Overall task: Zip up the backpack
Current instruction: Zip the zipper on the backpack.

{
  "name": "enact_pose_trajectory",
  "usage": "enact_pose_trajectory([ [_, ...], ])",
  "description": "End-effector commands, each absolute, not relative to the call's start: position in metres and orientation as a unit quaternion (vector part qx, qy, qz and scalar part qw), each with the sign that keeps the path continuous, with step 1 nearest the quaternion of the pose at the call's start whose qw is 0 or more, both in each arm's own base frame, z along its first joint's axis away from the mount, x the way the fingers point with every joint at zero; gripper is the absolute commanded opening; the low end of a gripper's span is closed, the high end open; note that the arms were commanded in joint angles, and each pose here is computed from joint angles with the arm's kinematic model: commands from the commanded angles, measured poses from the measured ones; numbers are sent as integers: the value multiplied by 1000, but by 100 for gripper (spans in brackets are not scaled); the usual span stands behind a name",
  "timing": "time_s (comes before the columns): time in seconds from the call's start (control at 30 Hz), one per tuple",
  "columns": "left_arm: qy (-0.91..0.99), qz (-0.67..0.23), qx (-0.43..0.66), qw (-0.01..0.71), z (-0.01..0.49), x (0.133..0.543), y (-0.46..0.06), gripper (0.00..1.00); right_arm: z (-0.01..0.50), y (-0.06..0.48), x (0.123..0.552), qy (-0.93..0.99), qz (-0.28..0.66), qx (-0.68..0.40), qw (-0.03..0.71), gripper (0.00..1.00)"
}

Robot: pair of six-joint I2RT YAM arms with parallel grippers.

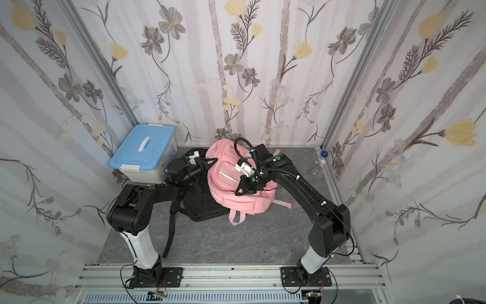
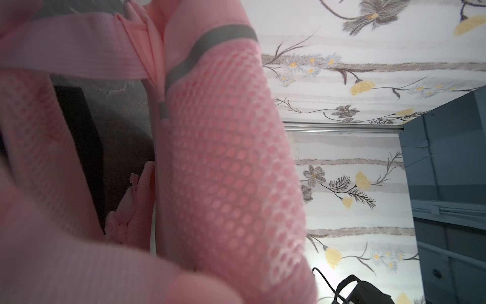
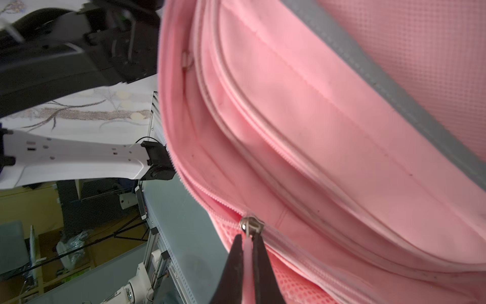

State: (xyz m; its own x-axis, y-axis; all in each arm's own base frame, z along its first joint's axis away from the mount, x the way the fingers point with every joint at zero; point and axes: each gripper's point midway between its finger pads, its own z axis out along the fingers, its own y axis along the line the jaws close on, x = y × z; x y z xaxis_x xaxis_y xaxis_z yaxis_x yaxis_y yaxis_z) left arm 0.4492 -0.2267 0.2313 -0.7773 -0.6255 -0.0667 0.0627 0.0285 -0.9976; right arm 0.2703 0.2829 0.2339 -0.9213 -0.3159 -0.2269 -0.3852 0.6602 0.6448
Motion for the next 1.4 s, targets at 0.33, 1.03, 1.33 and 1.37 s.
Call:
enact_pose_trajectory([
  [0.33,827,-404,-100,377,215,390,-211,0,245,304,265,911,342,-227,44,0],
  [1.03,838,-388,-113,367,208,384,-207,0,277,359,263,898,354,-249,78,0],
  [1.33,841,-377,-119,369,207,385,-203,0,283,385,251,882,358,-300,66,0],
  [1.37,842,-373,-123,370,206,386,-201,0,275,378,257,891,333,-298,75,0],
])
